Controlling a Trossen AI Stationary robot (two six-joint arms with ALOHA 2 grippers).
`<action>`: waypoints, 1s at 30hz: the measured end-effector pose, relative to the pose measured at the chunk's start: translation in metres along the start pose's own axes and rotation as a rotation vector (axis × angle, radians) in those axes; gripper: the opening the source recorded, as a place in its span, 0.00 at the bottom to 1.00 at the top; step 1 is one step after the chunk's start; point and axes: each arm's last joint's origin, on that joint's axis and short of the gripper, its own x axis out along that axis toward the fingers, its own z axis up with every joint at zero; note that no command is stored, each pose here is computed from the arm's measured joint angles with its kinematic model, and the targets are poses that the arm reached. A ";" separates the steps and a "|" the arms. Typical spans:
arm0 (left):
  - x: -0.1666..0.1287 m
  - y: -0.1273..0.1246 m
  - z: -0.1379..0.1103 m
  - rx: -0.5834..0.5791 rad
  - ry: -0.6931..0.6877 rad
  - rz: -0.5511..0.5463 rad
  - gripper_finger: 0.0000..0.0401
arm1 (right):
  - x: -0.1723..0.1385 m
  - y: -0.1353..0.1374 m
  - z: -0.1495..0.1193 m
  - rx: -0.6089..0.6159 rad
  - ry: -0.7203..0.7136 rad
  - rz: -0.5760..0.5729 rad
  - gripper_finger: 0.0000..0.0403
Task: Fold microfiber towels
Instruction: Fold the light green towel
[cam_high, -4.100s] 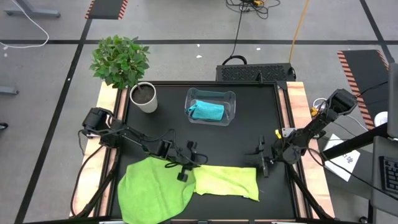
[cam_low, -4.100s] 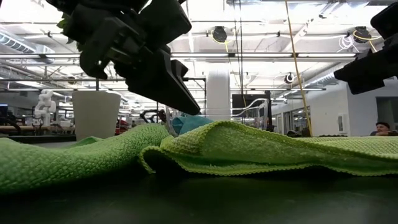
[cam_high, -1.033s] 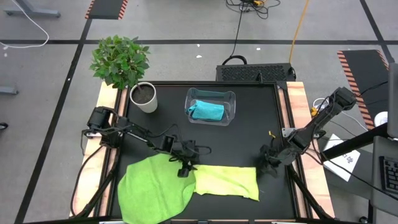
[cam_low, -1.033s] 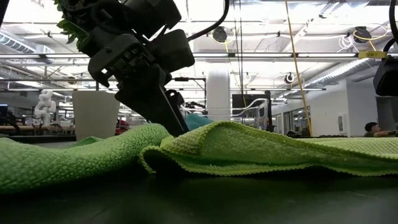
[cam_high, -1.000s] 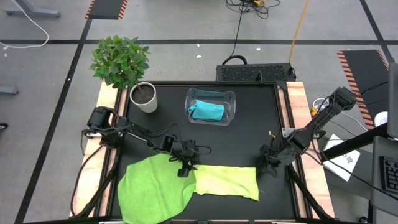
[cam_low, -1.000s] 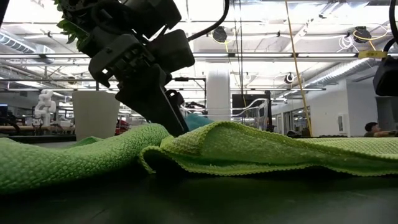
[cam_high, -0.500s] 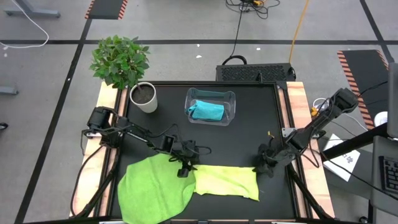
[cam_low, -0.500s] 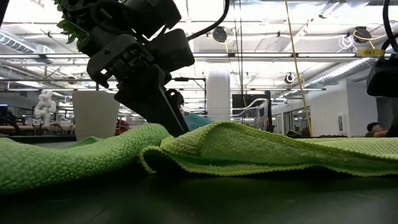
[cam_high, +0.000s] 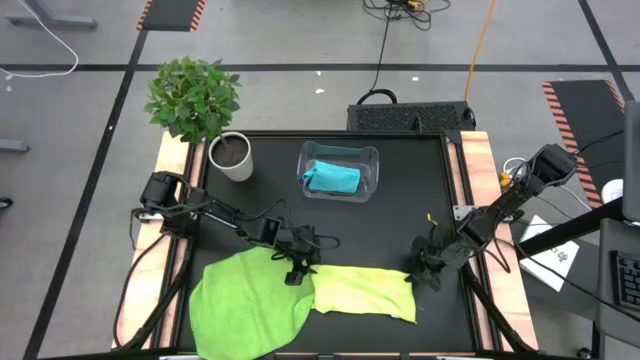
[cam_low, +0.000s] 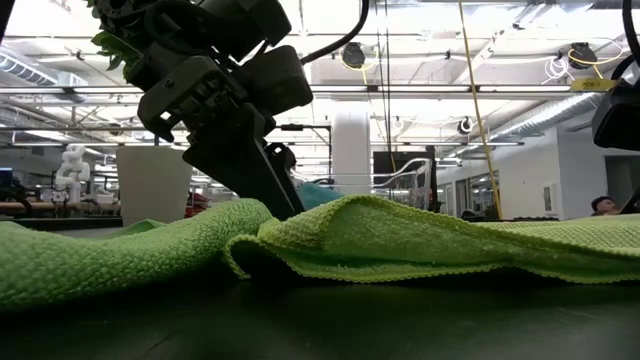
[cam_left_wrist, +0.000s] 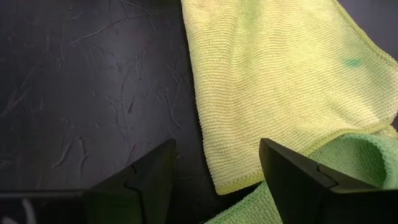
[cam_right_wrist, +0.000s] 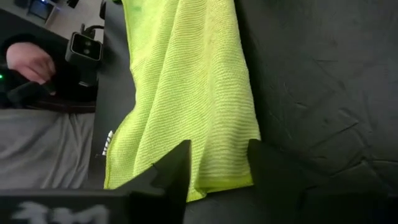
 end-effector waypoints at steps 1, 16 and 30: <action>0.000 0.000 0.000 0.000 0.000 0.001 0.58 | 0.000 0.000 0.000 -0.001 -0.001 -0.002 0.33; 0.000 0.001 -0.001 0.004 0.006 0.029 0.58 | -0.005 -0.009 0.007 0.020 -0.045 -0.086 0.01; 0.000 0.001 -0.003 -0.003 0.028 0.035 0.58 | -0.032 -0.017 0.006 0.039 0.061 -0.310 0.00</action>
